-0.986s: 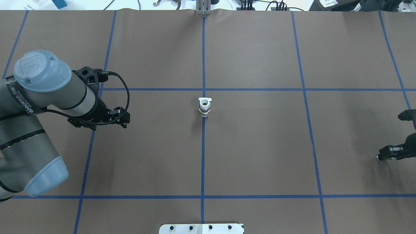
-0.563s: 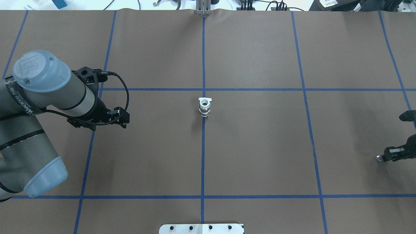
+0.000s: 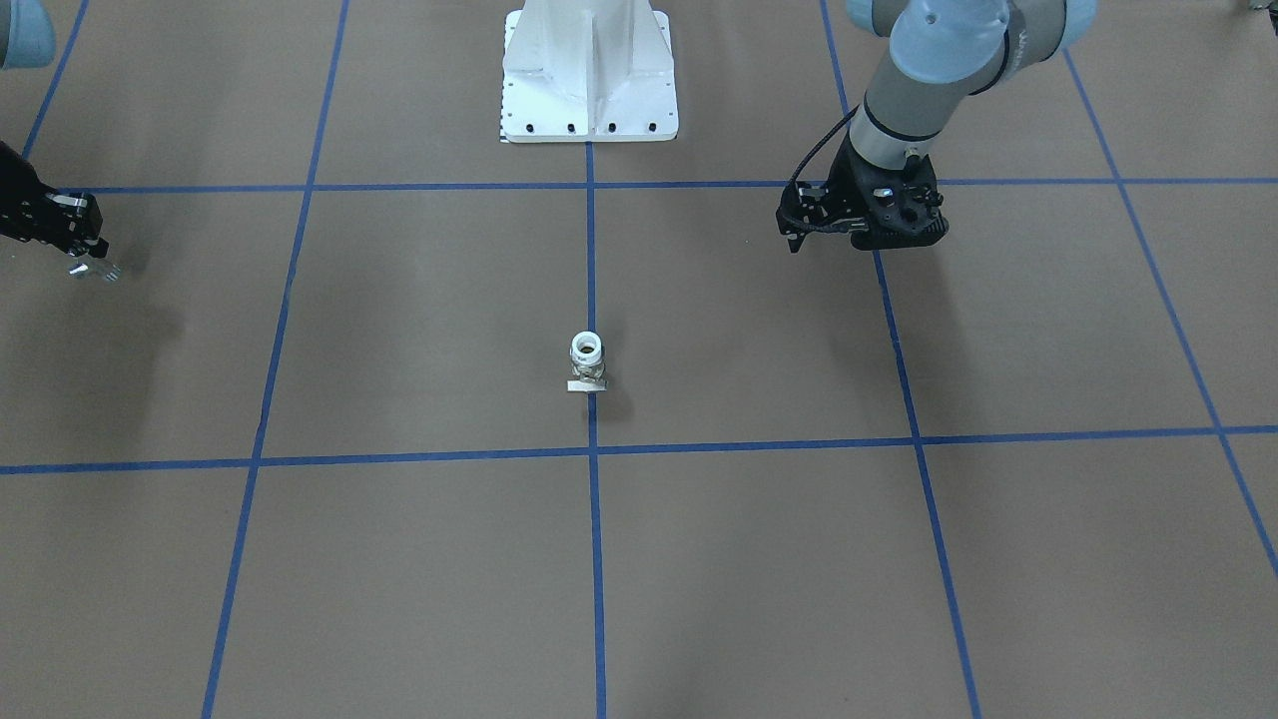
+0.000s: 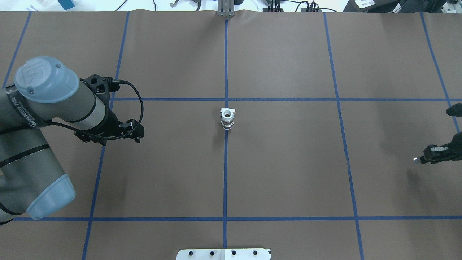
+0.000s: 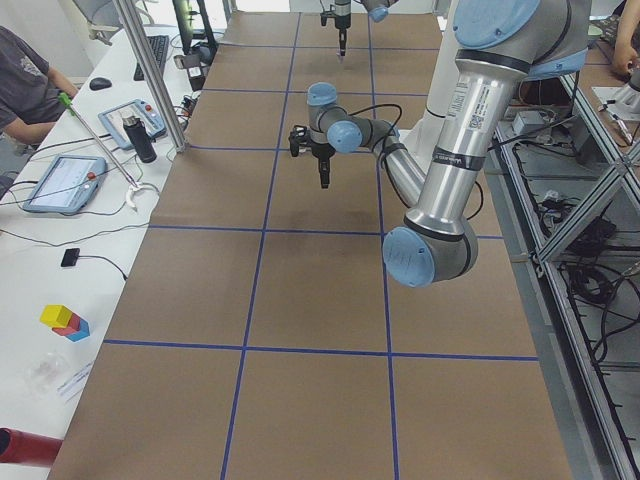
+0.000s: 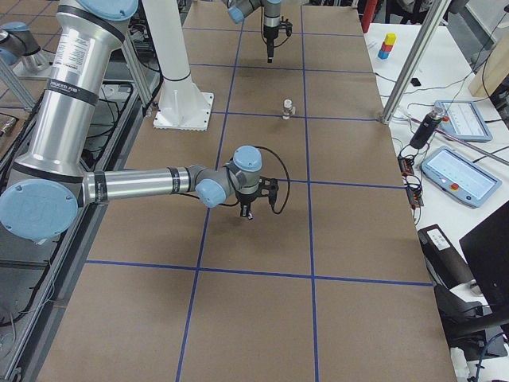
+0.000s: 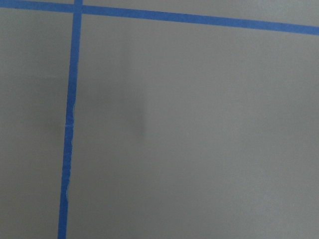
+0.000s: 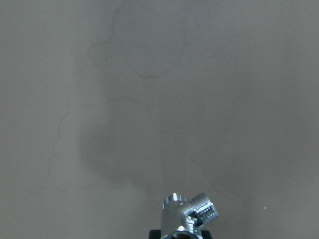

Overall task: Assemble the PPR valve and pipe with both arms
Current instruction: 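Carry the fitting with the right gripper above the standing valve, then lower the fitting with the right gripper and press it into the valve socket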

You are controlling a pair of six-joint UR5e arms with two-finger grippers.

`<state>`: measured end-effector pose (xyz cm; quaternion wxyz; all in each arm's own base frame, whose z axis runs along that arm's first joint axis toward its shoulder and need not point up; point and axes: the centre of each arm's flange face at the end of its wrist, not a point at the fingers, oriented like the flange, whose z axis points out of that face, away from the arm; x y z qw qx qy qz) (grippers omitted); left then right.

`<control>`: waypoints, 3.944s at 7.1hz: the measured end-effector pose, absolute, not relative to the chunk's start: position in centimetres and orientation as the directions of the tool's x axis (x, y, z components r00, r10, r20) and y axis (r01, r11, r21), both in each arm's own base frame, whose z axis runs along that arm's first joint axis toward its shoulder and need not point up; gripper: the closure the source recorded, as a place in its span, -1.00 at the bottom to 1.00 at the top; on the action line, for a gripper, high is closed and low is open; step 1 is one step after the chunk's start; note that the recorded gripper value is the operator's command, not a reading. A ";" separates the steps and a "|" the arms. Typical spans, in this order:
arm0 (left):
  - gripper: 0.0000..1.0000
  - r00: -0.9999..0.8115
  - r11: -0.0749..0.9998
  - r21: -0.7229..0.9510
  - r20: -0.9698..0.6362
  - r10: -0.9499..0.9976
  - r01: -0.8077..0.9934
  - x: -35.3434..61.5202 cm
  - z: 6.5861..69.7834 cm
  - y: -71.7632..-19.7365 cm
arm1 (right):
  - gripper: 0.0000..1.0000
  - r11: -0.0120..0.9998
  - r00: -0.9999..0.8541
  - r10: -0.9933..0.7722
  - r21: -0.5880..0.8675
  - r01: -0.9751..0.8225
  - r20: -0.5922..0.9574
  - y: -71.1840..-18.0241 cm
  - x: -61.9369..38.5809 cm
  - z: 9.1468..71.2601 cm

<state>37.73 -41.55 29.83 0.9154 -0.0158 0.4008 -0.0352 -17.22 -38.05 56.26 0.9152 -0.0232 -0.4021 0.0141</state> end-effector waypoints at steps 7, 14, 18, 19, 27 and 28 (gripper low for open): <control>-0.99 0.695 0.995 -0.079 -0.712 -0.099 0.060 36.8 31.9 -41.4 | 1.00 0.961 0.705 0.260 -0.247 -0.124 0.659 -52.1 -33.9 22.4; -0.99 0.703 0.993 -0.086 -0.701 -0.116 0.078 36.0 33.1 -41.9 | 1.00 0.916 0.624 0.393 -0.346 -0.202 0.675 -54.0 -51.4 10.9; -0.99 0.708 0.993 -0.090 -0.696 -0.120 0.079 36.2 33.5 -42.1 | 1.00 0.914 0.637 0.397 -0.347 -0.210 0.661 -52.6 -54.0 11.1; -0.99 0.709 0.993 -0.090 -0.695 -0.119 0.078 36.3 33.5 -42.1 | 1.00 0.914 0.638 0.398 -0.347 -0.211 0.659 -52.6 -54.0 11.2; -0.99 0.707 0.993 -0.088 -0.698 -0.115 0.075 36.4 33.3 -42.0 | 1.00 0.917 0.639 0.391 -0.342 -0.206 0.662 -52.7 -54.8 12.0; -0.99 0.707 0.993 -0.088 -0.698 -0.115 0.075 36.4 33.3 -42.0 | 1.00 0.917 0.639 0.391 -0.343 -0.206 0.662 -52.8 -54.9 12.1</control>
